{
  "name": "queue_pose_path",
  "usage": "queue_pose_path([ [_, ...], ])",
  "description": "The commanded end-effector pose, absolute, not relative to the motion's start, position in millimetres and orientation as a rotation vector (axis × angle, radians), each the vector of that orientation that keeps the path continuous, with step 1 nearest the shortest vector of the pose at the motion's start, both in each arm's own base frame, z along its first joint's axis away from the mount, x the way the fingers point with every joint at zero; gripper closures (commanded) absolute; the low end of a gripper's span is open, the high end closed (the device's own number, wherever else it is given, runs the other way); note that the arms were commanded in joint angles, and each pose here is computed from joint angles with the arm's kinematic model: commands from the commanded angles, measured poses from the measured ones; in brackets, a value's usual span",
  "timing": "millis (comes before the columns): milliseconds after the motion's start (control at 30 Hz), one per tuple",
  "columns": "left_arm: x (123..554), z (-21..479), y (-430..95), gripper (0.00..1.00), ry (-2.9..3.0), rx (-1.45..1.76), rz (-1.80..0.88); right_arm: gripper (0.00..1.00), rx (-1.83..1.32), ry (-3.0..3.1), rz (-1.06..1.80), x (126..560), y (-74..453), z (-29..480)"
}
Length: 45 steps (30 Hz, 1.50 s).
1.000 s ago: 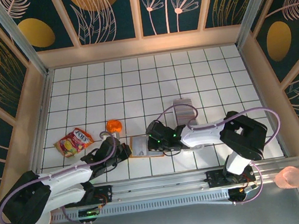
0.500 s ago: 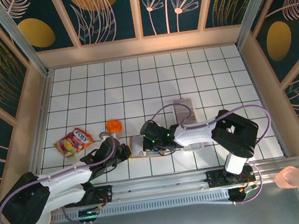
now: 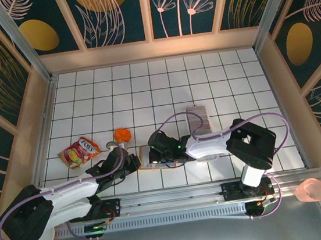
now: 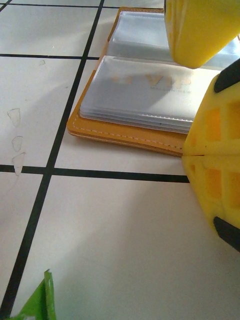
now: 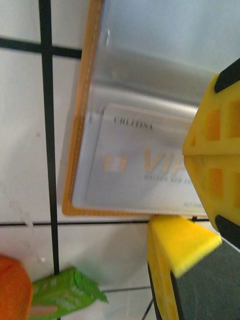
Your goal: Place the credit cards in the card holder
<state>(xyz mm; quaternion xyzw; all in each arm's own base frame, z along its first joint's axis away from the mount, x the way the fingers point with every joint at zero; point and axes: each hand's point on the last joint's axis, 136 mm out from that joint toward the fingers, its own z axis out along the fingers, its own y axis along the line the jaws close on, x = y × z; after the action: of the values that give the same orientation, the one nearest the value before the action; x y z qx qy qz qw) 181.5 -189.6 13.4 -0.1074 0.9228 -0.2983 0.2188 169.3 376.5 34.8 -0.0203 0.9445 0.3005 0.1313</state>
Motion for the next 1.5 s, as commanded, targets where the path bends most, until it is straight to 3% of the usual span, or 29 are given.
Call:
queue_pose_path([
  [0, 169, 0, -182, 1.0, 2.612, -0.308, -0.795, 1.0, -0.038, 2.685, 0.904, 172, 376, 53],
  [333, 170, 1, -182, 1.0, 2.603, -0.303, -0.795, 0.86, 0.076, 2.754, 0.617, 158, 312, 43],
  [667, 168, 1, -184, 1.0, 2.61, -0.295, -0.809, 0.77, 0.07, 2.813, 0.567, 146, 309, 21],
  [833, 168, 1, -184, 1.0, 2.609, -0.298, -0.818, 0.61, 0.064, 2.828, 0.539, 145, 309, 14],
  [1467, 166, -1, -183, 1.0, 2.611, -0.302, -0.817, 0.6, 0.115, 2.743, 0.832, 157, 362, 29],
])
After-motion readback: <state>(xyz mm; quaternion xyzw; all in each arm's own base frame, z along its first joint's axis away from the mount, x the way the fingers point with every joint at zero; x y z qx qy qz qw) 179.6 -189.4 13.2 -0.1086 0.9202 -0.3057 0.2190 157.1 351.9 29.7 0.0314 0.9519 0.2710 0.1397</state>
